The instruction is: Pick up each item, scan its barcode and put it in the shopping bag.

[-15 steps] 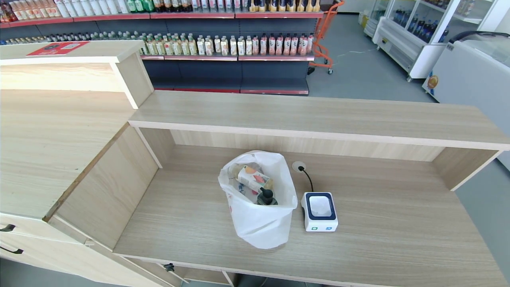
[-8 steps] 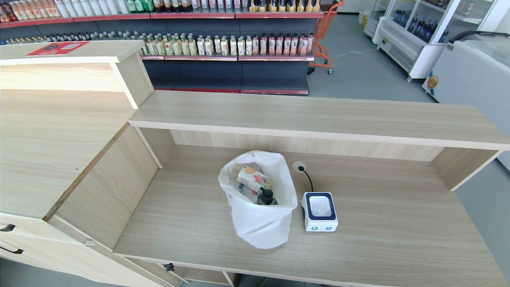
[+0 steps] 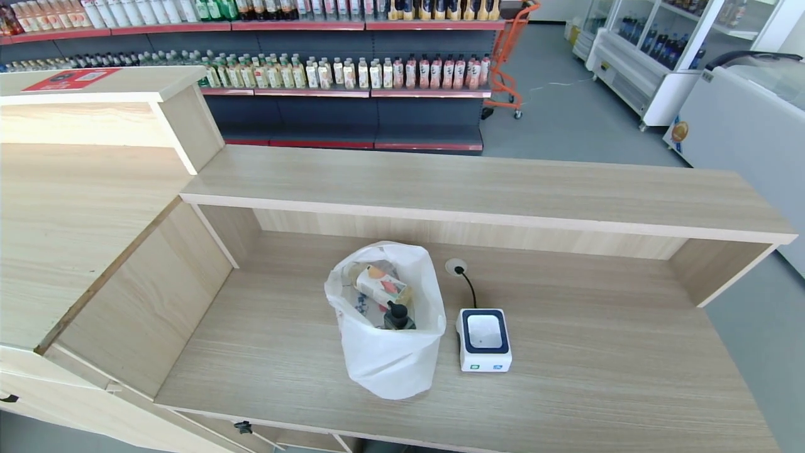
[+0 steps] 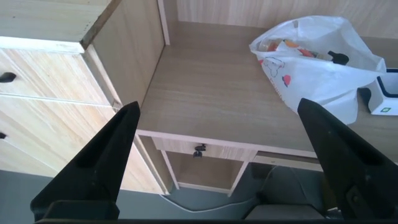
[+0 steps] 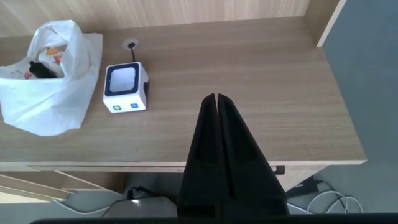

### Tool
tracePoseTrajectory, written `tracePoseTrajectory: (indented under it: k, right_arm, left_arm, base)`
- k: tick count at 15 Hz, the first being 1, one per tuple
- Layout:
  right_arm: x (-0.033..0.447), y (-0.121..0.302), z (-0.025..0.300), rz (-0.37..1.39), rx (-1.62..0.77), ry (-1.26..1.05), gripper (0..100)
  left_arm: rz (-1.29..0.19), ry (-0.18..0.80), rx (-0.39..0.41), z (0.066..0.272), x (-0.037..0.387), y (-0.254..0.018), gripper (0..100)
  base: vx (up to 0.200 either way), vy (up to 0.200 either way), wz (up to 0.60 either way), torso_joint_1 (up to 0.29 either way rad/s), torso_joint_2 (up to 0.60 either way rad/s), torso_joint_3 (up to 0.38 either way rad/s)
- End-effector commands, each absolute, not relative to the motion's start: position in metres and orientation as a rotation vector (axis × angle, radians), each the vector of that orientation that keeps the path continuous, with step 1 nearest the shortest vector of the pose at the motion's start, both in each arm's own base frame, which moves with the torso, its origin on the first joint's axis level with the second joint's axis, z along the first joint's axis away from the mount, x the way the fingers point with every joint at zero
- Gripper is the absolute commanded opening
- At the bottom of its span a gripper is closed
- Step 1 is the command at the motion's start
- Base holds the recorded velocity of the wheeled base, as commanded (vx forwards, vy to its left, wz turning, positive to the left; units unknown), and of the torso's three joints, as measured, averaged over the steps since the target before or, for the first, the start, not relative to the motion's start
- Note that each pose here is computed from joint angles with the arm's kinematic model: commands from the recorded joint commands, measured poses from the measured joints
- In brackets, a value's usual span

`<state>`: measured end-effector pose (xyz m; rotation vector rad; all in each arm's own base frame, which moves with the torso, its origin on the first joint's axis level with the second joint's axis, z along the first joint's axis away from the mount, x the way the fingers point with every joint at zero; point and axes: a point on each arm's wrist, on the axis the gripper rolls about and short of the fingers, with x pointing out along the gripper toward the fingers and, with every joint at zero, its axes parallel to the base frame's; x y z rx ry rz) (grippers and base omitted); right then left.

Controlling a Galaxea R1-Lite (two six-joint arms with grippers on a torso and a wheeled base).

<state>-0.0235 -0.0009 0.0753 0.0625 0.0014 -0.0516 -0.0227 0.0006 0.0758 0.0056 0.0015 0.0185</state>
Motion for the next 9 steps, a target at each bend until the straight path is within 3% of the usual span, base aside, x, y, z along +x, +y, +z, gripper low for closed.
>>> tracePoseTrajectory:
  k: [1,9]
  right_arm:
    - [-0.0231,-0.0010,0.0751,-0.049,0.063,0.008,0]
    - [-0.0232,-0.0010,0.0755,-0.049,0.063,0.006,0]
  left_arm:
    - [0.020,0.002,0.005,0.0755,-0.0227,0.0006,100]
    - [0.020,0.002,0.005,0.0755,-0.0227,0.0006,100]
  base:
    - [0.000,0.000,0.00,0.000,0.00,0.000]
    - [0.000,0.000,0.00,0.000,0.00,0.000]
